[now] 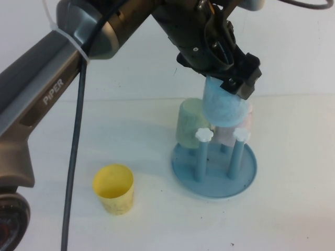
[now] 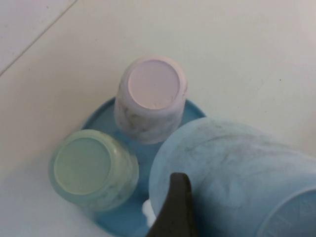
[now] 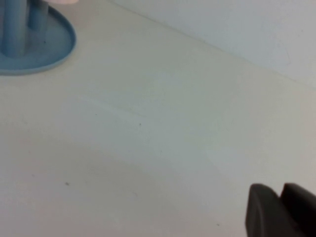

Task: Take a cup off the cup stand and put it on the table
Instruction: Hand over the cup

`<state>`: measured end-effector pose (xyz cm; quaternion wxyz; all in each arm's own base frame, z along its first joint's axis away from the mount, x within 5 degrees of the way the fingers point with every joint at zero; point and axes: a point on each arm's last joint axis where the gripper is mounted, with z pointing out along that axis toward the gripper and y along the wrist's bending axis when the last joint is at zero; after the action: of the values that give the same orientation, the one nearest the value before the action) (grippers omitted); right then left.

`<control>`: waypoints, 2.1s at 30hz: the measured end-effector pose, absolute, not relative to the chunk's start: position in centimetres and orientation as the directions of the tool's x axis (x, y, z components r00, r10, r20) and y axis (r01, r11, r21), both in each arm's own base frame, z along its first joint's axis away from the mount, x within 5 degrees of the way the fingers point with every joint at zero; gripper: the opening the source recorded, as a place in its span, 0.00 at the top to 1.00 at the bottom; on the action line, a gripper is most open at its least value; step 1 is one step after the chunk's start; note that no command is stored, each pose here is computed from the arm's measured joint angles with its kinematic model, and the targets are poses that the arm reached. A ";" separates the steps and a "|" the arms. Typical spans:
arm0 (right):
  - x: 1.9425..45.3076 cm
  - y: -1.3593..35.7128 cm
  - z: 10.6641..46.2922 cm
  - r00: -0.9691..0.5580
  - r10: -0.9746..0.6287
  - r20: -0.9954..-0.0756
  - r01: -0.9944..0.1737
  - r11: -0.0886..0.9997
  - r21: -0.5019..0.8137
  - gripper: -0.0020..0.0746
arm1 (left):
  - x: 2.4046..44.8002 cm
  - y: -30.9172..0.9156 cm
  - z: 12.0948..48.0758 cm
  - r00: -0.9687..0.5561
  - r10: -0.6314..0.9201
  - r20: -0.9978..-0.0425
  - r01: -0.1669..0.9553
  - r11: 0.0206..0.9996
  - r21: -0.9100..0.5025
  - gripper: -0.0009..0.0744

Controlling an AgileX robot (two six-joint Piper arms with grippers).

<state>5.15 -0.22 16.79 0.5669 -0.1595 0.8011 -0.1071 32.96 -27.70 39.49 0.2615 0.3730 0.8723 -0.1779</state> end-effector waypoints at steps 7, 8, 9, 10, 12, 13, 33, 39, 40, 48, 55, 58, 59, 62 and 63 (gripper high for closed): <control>5.1 1.5 17.4 -0.316 0.249 -0.916 -0.114 0.948 0.297 0.89 | 31.3 -28.5 39.3 -0.610 0.544 -0.576 0.772 0.572 -0.278 0.22; 5.1 1.7 17.5 -0.315 0.332 -0.889 -0.114 0.917 0.383 0.89 | 30.9 -28.5 39.0 -0.613 0.551 -0.566 0.777 0.548 -0.308 0.22; 5.2 1.9 17.7 -0.309 0.398 -0.864 -0.113 0.887 0.448 0.89 | 30.5 -28.5 38.5 -0.621 0.560 -0.548 0.776 0.534 -0.335 0.22; 5.2 1.9 18.0 -0.293 0.441 -0.848 -0.113 0.865 0.489 0.89 | 30.0 -28.4 38.0 -0.625 0.569 -0.534 0.777 0.512 -0.365 0.22; 5.3 1.9 18.4 -0.263 0.517 -0.815 -0.113 0.822 0.558 0.89 | 29.1 -28.2 37.1 -0.636 0.584 -0.504 0.771 0.488 -0.409 0.22; 5.3 1.8 18.5 -0.249 0.530 -0.810 -0.115 0.815 0.568 0.89 | 28.4 -28.0 36.7 -0.638 0.593 -0.491 0.769 0.473 -0.430 0.22; 4.8 3.5 19.0 -0.279 0.402 -0.872 -0.327 0.814 0.480 0.89 | 22.5 -18.4 30.4 -0.912 0.065 -0.405 0.411 0.139 -0.901 0.22; 4.7 4.5 20.5 -0.120 0.296 -0.948 -0.515 0.798 0.315 0.89 | 23.7 -17.0 29.0 -0.929 -0.025 -0.370 0.361 0.173 -0.917 0.22; 4.8 4.7 20.5 -0.123 0.270 -0.955 -0.530 0.796 0.293 0.88 | 23.8 -16.9 29.0 -0.929 -0.034 -0.368 0.356 0.176 -0.918 0.22; 7.0 6.4 23.5 -0.089 -0.006 -0.996 -0.694 0.717 0.058 0.56 | 25.6 -17.3 32.4 -0.935 -0.109 -0.338 0.319 0.157 -0.935 0.22; 11.2 7.8 26.2 -0.054 -0.131 -0.990 -0.805 0.592 -0.035 0.43 | 26.8 -17.4 34.4 -0.954 -0.219 -0.206 0.178 0.143 -0.974 0.22; 13.4 8.4 26.8 -0.059 -0.143 -0.988 -0.852 0.523 -0.025 0.42 | 27.1 -17.3 34.5 -0.959 -0.253 -0.126 0.095 0.131 -0.987 0.22; 14.0 8.6 26.9 -0.061 -0.143 -0.988 -0.863 0.504 -0.020 0.42 | 27.1 -17.3 34.4 -0.960 -0.261 -0.099 0.068 0.125 -0.990 0.22; 16.1 9.2 27.0 -0.098 -0.125 -0.987 -0.897 0.441 0.033 0.42 | 27.1 -17.3 34.4 -0.961 -0.272 -0.042 0.012 0.111 -0.994 0.22; 16.7 9.3 27.0 -0.107 -0.120 -0.987 -0.903 0.427 0.046 0.42 | 27.1 -17.3 34.4 -0.962 -0.272 -0.035 0.005 0.109 -0.994 0.22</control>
<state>16.71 9.29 27.04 0.5399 -0.3939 0.6495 0.3626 27.13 -17.28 34.43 0.1049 -0.0907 0.7374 -0.6611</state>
